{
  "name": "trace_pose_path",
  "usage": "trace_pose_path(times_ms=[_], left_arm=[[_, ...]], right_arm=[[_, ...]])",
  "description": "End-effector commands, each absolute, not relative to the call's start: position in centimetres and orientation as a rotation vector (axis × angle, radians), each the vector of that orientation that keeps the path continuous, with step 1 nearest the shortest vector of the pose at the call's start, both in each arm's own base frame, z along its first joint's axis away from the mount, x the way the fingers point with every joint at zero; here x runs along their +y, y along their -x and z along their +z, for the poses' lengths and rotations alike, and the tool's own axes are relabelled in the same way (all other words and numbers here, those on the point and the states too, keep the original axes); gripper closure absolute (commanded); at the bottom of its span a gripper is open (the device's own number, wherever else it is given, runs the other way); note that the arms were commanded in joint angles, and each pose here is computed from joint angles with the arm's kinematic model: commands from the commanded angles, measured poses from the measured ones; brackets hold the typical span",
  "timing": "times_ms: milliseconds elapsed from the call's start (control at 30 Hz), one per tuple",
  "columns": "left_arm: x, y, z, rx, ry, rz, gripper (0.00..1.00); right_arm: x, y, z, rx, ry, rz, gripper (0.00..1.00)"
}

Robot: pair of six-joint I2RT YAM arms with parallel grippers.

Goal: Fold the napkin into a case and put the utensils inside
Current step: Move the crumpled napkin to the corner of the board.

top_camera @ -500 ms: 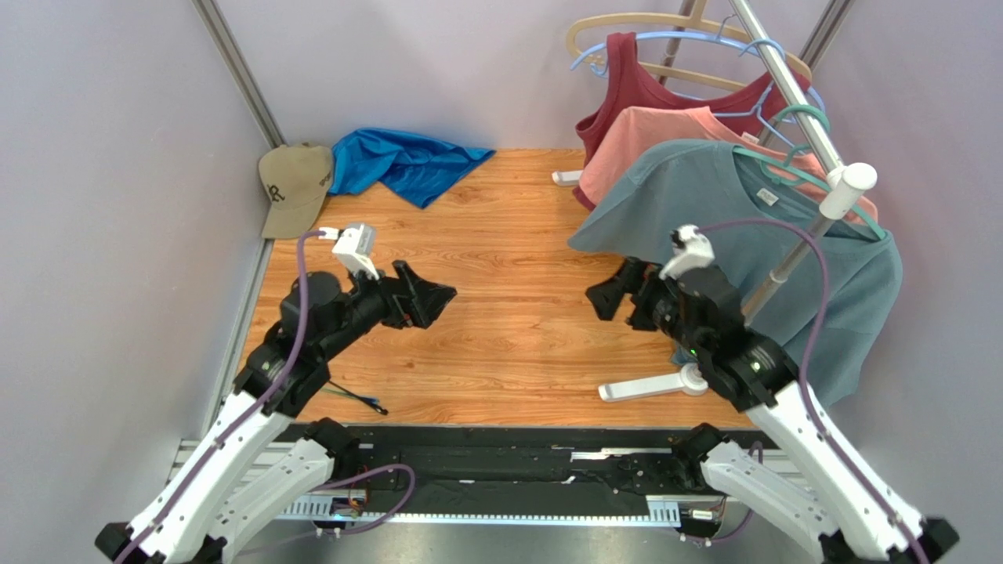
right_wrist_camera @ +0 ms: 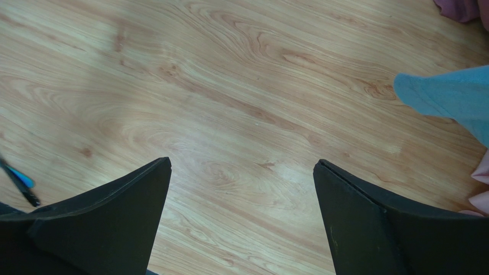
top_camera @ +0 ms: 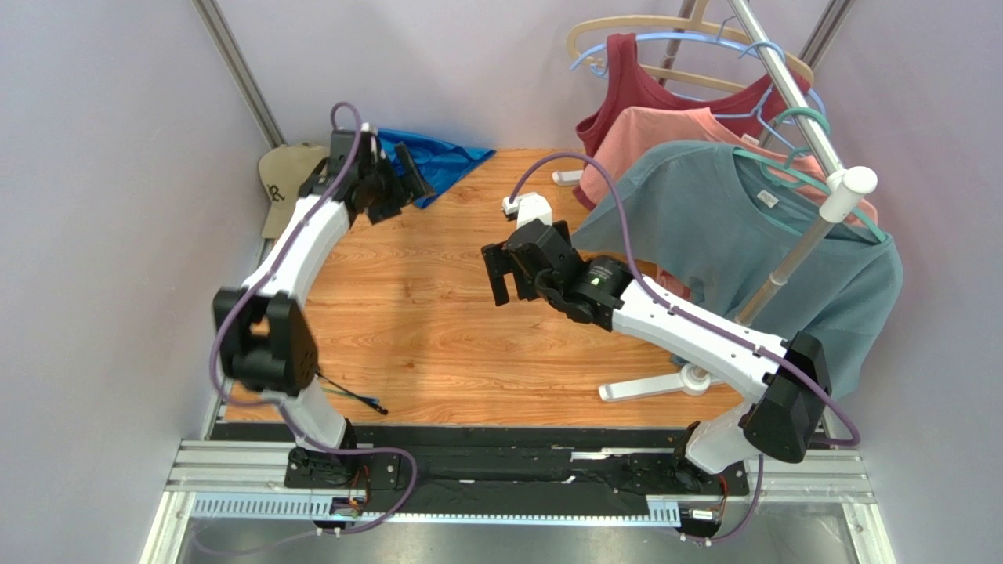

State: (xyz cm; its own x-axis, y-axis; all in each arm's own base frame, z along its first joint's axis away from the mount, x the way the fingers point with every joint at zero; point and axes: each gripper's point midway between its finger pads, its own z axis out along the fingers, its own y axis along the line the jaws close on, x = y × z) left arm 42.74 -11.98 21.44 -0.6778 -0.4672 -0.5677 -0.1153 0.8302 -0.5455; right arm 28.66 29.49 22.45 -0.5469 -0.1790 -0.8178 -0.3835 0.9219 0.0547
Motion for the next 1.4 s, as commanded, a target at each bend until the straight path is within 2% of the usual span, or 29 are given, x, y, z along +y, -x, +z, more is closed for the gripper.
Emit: trace_pose_path(times_ms=[0,33,67,100,267,567,633,700,767,800,833,867,933,967,1000,1033,1100,1133,1167,1233,1267,1333,1367], left_arm=[[-10.8,-49.5,18.4,2.372,0.409,-0.427,0.07],[-10.7,-50.6,17.6,2.384,0.425,-0.408,0.06],[-10.6,-52.0,14.4,2.432,0.453,-0.376,0.05],[-10.5,-53.6,14.8,2.404,0.47,-0.376,0.06],[-9.8,-57.6,9.8,2.378,0.722,-0.467,0.11],[-8.1,-60.4,3.7,2.257,1.131,-0.492,0.17],[-7.9,-60.7,2.1,2.242,1.204,-0.524,0.23],[-8.2,-62.0,2.9,2.225,1.166,-0.563,0.32],[-8.6,-62.4,2.7,2.226,1.194,-0.586,0.34],[-8.7,-62.6,2.7,2.221,1.198,-0.601,0.38],[-9.1,-62.7,2.5,2.232,1.184,-0.629,0.46],[-9.4,-63.1,2.9,2.23,1.159,-0.647,0.67],[-9.9,-62.7,3.5,2.259,1.089,-0.678,0.88],[-10.4,-62.1,3.1,2.286,1.068,-0.685,1.0],[-10.7,-61.4,3.0,2.314,1.03,-0.686,1.0],[-11.2,-61.0,5.4,2.296,0.978,-0.716,1.0],[-12.1,-56.9,3.4,2.384,0.961,-0.68,1.0],[-12.8,-56.6,7.4,2.305,0.896,-0.727,1.0],[-13.2,-52.6,4.3,2.385,0.926,-0.705,1.0],[-14.8,-49.5,7.1,2.361,0.885,-0.758,1.0],[-14.8,-46.0,4.9,2.438,0.92,-0.73,1.0],[-16.2,-42.5,6.3,2.465,0.889,-0.748,1.0],[-16.4,-39.3,4.5,2.532,0.895,-0.726,1.0]], right_arm=[[28.4,-29.6,24.8,2.088,0.394,0.221,0.0],[28.2,-29.4,24.9,2.082,0.394,0.222,0.0],[27.7,-29.1,24.1,2.097,0.4,0.211,0.0],[27.3,-28.8,24.6,2.084,0.384,0.231,0.0],[25.2,-27.3,23.1,2.087,0.374,0.245,0.0],[23.4,-26.4,24.0,2.022,0.363,0.272,0.0],[23.2,-26.4,24.0,2.016,0.361,0.267,0.0],[23.0,-26.4,24.2,2.009,0.364,0.263,0.0],[22.9,-26.6,23.9,2.011,0.364,0.247,0.0],[22.9,-26.7,23.8,2.011,0.366,0.24,0.0],[23.0,-26.9,23.9,2.012,0.368,0.237,0.0],[23.0,-26.9,23.7,2.017,0.374,0.228,0.0],[23.2,-27.4,23.5,2.027,0.374,0.204,0.0],[23.3,-27.8,23.8,2.025,0.367,0.202,0.0],[23.6,-28.3,23.2,2.042,0.37,0.185,0.0],[23.5,-28.9,23.1,2.057,0.359,0.179,0.0],[23.9,-30.0,24.1,2.065,0.35,0.185,0.0],[24.2,-30.9,23.3,2.097,0.356,0.176,0.0],[24.7,-31.7,24.4,2.088,0.346,0.189,0.0],[25.1,-33.3,23.8,2.113,0.35,0.18,0.0],[25.5,-33.9,23.9,2.108,0.347,0.183,0.0],[26.4,-35.4,23.7,2.107,0.37,0.176,0.0],[26.9,-36.0,23.5,2.1,0.375,0.178,0.0]])
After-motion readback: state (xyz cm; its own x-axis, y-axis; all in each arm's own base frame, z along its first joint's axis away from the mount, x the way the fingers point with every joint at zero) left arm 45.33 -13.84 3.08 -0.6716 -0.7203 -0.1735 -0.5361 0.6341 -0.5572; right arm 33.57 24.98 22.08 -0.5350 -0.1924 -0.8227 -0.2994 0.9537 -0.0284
